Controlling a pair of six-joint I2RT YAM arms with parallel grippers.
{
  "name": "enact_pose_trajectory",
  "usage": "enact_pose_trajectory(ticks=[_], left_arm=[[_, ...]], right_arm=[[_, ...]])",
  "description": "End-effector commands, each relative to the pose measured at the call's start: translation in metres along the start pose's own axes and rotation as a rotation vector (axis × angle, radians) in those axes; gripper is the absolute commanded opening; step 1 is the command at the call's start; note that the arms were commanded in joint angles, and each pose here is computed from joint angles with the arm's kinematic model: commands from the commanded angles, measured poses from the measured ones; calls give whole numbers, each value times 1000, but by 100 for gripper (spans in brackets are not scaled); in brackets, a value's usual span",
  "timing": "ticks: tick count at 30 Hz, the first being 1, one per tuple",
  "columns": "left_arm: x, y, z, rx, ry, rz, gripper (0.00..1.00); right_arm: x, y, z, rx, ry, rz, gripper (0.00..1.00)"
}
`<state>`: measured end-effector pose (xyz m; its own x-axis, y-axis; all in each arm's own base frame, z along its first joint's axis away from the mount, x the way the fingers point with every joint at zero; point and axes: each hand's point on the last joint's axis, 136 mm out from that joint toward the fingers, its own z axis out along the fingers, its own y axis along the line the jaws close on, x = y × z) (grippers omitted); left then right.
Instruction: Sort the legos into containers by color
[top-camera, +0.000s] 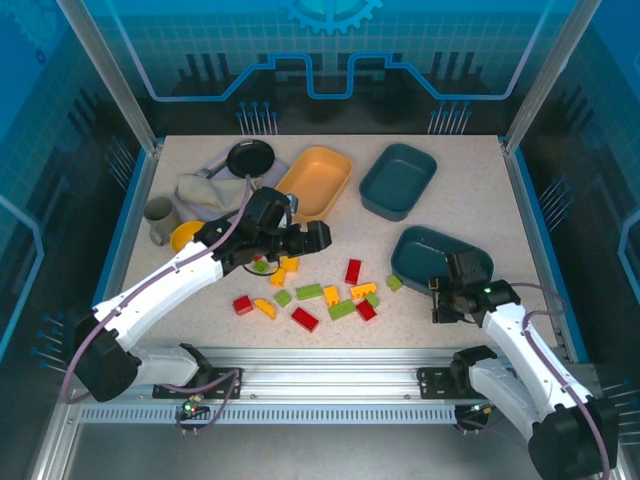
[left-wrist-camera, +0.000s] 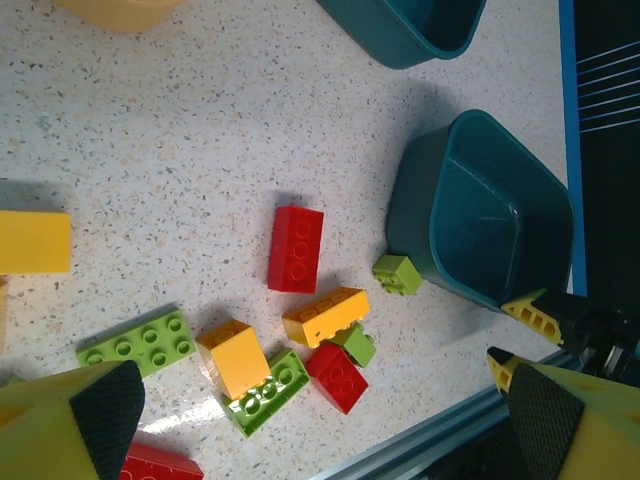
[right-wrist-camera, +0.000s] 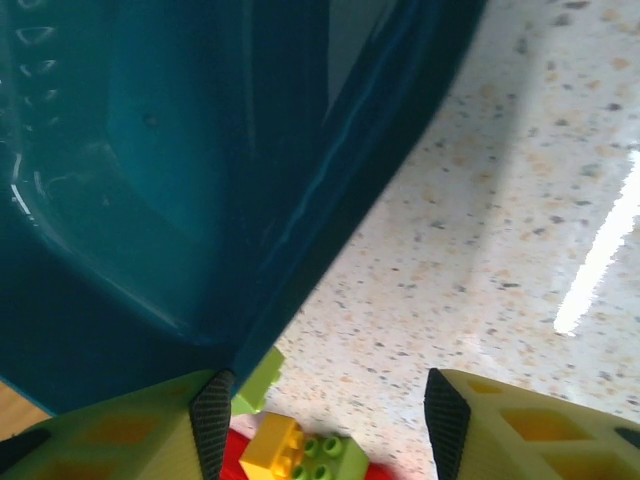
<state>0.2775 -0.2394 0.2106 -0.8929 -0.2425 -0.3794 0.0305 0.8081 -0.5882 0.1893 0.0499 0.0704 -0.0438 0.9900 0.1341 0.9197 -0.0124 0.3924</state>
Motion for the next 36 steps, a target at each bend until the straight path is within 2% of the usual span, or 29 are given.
enact_pose_trajectory(ticks=[1,9,16,21,26,29,36], left_arm=[[12,6,-4,-7,29,-6,98],[13,8,-6,-6,20,-17,97],[14,11,-8,-11,9,-23,95],[14,11,-10,-12,4,-23,95],[14,12,-10,-16,2,-21,95],[14,13,-11,-21,-1,-19,94],[5,12,-11,-49,-15,-5,94]], right_arm=[[1,13,4,-43,11,4,56],[-3,23,15,-42,11,-2,50],[-11,22,21,43,-23,-23,27],[-31,34,10,82,-104,-85,17],[-53,55,0,163,-141,-244,10],[-66,72,-9,234,-176,-402,5],[-103,102,-11,371,-213,-752,3]])
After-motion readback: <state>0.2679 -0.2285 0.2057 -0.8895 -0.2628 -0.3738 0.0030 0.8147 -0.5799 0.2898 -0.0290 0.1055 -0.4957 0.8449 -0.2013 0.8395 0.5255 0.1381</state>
